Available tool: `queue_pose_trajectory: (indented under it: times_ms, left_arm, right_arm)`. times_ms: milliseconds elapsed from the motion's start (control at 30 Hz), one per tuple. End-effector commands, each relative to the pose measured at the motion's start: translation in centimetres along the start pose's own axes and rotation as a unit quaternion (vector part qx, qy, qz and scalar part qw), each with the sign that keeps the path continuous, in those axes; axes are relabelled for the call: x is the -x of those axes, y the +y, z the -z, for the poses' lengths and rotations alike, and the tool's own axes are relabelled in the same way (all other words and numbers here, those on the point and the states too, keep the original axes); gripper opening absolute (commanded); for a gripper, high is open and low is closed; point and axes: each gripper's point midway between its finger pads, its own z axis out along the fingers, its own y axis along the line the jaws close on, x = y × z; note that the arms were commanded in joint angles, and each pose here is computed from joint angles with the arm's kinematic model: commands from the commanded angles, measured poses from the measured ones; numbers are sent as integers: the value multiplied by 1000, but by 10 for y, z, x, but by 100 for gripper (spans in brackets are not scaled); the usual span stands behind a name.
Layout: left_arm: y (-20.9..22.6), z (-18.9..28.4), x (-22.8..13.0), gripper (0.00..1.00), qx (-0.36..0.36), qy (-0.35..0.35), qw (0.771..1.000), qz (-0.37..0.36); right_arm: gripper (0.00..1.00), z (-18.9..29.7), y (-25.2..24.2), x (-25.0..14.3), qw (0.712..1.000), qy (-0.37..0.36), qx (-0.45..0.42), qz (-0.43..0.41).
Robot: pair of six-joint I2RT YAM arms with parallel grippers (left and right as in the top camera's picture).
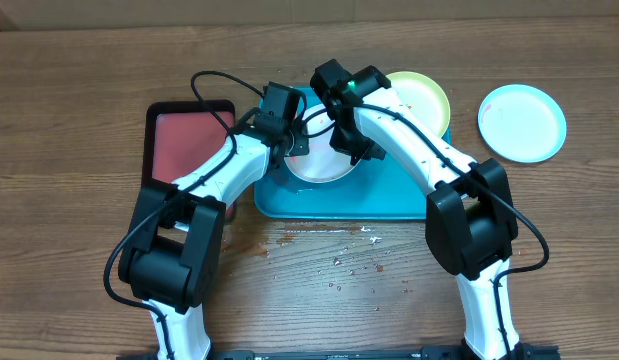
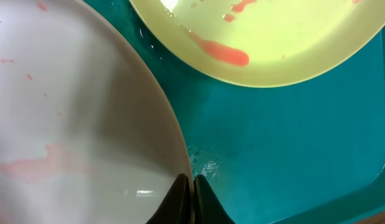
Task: Clean dirty plates on tray and stack at the side
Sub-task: 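Scrub the white plate with the sponge while the right gripper holds its rim, then keep scrubbing the white plate center with the sponge in the left gripper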
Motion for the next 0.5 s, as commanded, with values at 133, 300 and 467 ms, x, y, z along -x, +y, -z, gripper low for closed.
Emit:
queue_pose_trajectory:
  times_ms: [133, 300, 467]
  left_arm:
    - [0, -8, 1, 4, -18, -1, 1000, -3]
    - [-20, 1, -17, 4, -79, 47, 996, -5]
    - [-47, 28, -10, 4, -156, 41, 985, -61]
  right_arm:
    - [4, 4, 8, 1, 1000, -9, 6, 5]
    - [4, 4, 8, 1, 1000, -9, 6, 5]
    - [4, 4, 8, 1, 1000, -9, 6, 7]
